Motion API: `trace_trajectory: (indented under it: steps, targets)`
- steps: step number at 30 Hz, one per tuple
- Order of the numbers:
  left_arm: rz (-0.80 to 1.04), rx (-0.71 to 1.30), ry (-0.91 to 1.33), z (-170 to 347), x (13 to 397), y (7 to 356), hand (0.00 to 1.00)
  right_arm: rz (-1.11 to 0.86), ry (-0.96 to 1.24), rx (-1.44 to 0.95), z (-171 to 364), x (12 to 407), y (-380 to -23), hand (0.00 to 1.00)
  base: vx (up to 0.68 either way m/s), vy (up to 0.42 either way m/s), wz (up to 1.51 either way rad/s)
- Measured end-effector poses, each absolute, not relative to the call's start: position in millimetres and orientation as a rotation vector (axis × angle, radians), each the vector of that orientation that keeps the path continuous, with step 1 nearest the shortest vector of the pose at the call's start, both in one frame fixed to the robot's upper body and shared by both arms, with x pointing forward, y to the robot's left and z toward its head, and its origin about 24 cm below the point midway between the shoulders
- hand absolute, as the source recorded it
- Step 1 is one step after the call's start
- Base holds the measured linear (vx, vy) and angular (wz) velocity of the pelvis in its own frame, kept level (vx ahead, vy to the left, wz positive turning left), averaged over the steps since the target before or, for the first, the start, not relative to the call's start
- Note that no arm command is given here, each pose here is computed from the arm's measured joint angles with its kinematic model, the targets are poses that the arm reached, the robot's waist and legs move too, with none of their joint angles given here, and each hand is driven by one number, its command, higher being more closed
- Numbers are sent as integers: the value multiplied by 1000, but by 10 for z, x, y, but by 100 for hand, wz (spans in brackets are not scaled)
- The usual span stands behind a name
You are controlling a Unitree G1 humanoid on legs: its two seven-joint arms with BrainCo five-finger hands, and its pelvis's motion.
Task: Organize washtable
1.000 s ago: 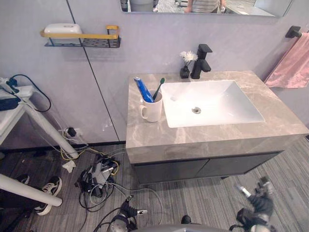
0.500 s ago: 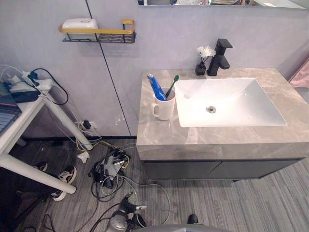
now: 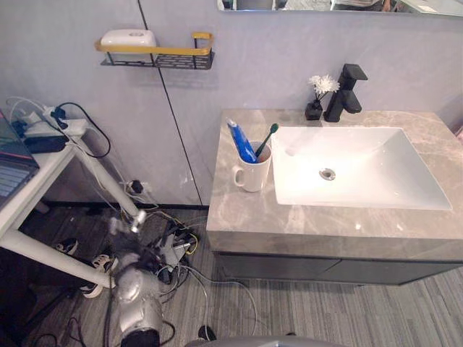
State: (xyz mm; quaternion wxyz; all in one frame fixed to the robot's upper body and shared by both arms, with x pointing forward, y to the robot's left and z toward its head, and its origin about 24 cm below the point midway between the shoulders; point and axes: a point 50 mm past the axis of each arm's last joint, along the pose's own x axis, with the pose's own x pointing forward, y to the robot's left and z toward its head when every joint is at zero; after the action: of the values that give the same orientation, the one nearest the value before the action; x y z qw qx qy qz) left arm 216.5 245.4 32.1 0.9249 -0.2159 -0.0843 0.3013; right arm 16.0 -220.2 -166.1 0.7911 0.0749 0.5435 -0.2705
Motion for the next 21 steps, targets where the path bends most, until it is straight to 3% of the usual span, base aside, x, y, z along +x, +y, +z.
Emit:
trace_trajectory:
  steps: [3, 7, 15, 16, 21]
  targets:
    - [534, -442, -450, 902, 2225, 2325, 0, -564, 1170, 142, -1655, 165, -2228, 0, 45, -4, -3]
    - [291, -396, -649, 1390, 2258, 1820, 0, -553, 1155, 155, -1651, 168, -2233, 0, -34, 4, -3]
    - [-228, -431, -677, 1588, 2246, 863, 0, -538, 1155, 143, -1636, 121, -2283, 0, -73, 10, -9]
    - [-302, -430, -670, 1594, 2259, 744, 100, -537, 1157, 142, -1636, 118, -2284, 0, -47, 3, -2]
    - [-445, -421, -605, 1520, 2321, 523, 100, -514, 1158, 125, -1636, 134, -2269, 0, -6, 0, -1]
